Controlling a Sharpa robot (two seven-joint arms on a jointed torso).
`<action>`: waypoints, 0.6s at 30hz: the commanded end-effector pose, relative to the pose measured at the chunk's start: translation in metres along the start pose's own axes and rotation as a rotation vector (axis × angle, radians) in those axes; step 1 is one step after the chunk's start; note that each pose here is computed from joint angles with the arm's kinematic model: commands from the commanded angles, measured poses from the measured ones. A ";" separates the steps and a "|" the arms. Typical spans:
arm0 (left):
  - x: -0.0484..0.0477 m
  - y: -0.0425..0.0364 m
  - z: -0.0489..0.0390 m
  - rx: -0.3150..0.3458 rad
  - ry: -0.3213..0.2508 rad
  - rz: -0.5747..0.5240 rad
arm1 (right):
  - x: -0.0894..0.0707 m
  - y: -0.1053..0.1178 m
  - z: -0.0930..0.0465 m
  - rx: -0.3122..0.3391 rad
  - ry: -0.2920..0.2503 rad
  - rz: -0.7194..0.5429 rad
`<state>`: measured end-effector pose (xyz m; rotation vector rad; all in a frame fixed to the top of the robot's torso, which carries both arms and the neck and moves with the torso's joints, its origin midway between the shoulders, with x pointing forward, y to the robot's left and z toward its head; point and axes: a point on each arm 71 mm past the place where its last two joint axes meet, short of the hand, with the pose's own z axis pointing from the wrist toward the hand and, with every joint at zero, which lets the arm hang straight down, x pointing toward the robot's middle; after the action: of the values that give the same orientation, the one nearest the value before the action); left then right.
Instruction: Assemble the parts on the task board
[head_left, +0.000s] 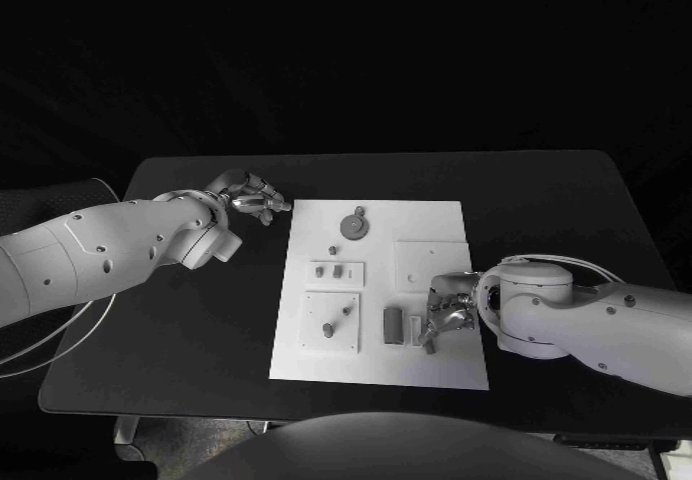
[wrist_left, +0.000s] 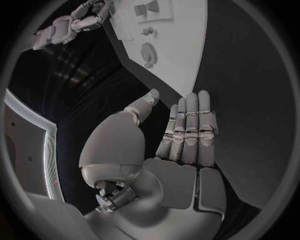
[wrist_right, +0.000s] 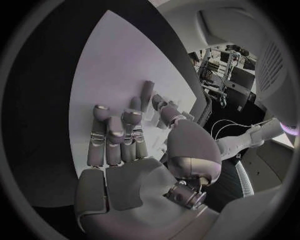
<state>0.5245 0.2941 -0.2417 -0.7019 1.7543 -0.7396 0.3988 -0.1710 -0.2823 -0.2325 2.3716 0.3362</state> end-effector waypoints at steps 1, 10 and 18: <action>0.0015 -0.0014 -0.0001 0.006 0.013 0.000 | 0.002 -0.013 0.003 0.083 -0.047 -0.097; 0.0010 -0.0006 -0.0003 0.000 0.013 0.000 | 0.002 -0.019 0.000 0.085 -0.052 -0.110; 0.0011 -0.0005 -0.0003 -0.001 0.014 0.000 | 0.004 -0.020 -0.001 0.077 -0.026 -0.097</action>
<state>0.5242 0.2954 -0.2420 -0.7062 1.7574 -0.7341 0.4010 -0.1800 -0.2787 -0.2796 2.3050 0.2947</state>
